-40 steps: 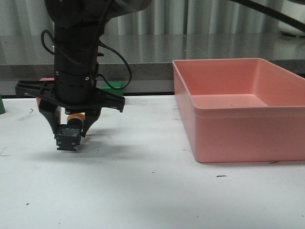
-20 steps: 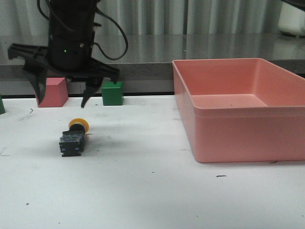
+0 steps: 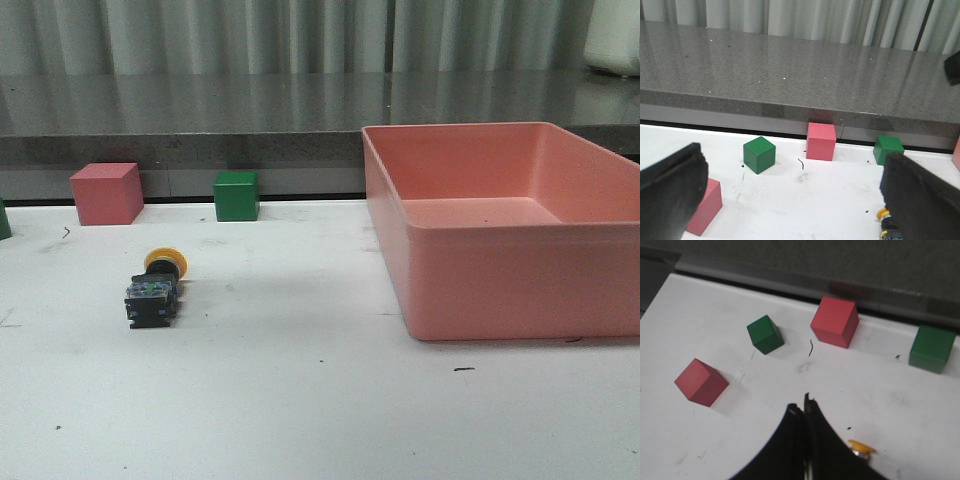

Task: Place and stand button with both arms

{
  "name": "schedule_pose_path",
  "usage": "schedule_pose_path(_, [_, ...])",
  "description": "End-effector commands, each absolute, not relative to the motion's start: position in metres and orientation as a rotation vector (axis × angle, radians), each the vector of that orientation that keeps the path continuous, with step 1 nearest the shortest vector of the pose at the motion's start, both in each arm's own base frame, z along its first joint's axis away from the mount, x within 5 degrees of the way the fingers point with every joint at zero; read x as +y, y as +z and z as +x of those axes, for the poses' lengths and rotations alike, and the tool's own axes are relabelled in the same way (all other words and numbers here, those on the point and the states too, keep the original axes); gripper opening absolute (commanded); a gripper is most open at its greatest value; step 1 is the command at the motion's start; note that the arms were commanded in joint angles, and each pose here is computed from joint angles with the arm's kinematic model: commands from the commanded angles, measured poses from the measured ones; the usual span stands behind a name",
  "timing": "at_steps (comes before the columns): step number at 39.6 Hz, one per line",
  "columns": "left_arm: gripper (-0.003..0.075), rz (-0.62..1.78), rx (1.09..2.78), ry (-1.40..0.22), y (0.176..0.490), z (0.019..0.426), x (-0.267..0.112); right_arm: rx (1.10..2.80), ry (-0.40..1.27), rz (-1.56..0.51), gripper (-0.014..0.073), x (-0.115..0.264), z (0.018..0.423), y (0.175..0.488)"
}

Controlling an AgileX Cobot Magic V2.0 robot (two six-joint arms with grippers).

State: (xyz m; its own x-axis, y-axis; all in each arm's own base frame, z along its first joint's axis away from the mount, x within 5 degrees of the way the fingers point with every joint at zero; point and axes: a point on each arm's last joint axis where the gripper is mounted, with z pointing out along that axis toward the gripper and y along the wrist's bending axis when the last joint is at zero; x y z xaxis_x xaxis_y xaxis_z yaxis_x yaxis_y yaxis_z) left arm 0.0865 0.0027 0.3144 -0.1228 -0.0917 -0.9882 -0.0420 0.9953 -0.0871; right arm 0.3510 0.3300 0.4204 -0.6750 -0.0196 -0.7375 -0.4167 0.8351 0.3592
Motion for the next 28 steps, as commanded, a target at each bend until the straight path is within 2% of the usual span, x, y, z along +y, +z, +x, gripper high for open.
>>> schedule_pose_path(1, [0.0671, -0.106, 1.593, -0.055, 0.333, 0.088, 0.003, 2.155, 0.681, -0.325, -0.0062, 0.281, 0.338, 0.473])
schedule_pose_path(8, [0.0672, -0.106, 1.593, -0.055, 0.333, 0.088, 0.003, 2.073, 0.637, -0.338, -0.0062, 0.220, 0.347, 0.505])
schedule_pose_path(12, [0.0672, -0.106, 1.593, -0.055, 0.333, 0.088, 0.003, 2.016, 0.578, -0.353, -0.0062, 0.191, 0.334, 0.528])
schedule_pose_path(16, [0.0672, -0.106, 1.593, -0.055, 0.333, 0.088, 0.003, 2.046, 0.507, -0.349, -0.0062, 0.162, 0.319, 0.541])
schedule_pose_path(21, [0.0672, -0.106, 1.593, -0.055, 0.333, 0.088, 0.003, 2.161, 0.304, -0.316, -0.0062, 0.121, 0.301, 0.532])
schedule_pose_path(28, [0.0672, -0.106, 1.593, -0.055, 0.333, 0.088, 0.003, 2.338, 0.066, -0.241, -0.0062, 0.073, 0.268, 0.495])
